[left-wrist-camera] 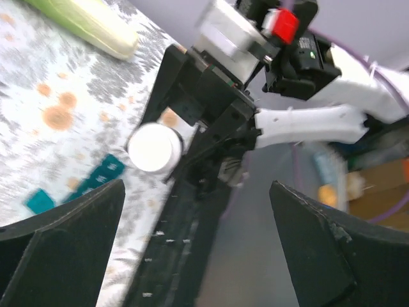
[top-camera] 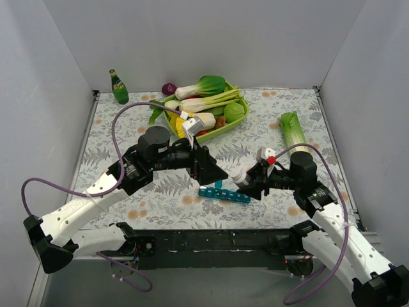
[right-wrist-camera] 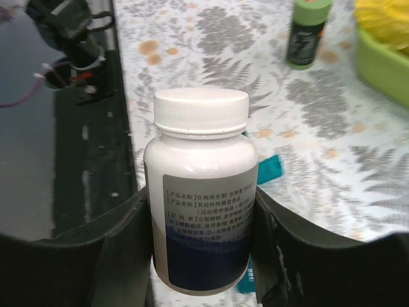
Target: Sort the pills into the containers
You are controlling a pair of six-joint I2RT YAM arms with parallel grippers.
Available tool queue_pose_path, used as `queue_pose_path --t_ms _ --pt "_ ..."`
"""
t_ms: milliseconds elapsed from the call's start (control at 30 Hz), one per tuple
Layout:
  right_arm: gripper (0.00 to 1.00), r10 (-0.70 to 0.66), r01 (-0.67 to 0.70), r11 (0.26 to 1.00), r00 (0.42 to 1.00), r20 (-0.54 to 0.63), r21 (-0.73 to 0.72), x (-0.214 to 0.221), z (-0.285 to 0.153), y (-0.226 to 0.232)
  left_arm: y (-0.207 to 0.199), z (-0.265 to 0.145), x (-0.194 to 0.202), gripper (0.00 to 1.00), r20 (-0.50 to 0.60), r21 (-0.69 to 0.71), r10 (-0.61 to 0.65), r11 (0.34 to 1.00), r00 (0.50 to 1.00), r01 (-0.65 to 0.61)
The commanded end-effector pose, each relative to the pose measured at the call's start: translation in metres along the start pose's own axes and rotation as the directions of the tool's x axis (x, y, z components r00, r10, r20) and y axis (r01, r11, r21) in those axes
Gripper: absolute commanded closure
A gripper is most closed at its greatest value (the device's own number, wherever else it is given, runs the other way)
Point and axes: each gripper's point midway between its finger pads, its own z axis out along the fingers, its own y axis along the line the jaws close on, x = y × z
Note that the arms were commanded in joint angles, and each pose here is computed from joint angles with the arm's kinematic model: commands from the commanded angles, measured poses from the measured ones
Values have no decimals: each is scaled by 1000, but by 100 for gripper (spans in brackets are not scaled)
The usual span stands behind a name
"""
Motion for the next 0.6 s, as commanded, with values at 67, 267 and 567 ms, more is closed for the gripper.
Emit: queue_pose_path --t_ms 67,267,567 --pt "99 -389 398 909 916 -95 120 -26 -13 -30 5 31 23 2 -37 -11 -577 817 816 577" --pt "99 -446 456 883 889 -104 112 -34 -11 -30 12 54 15 2 -55 -60 -615 789 787 612" --pt "99 -429 439 893 897 -107 103 -28 -11 -28 28 69 30 23 -82 -128 -622 782 779 610"
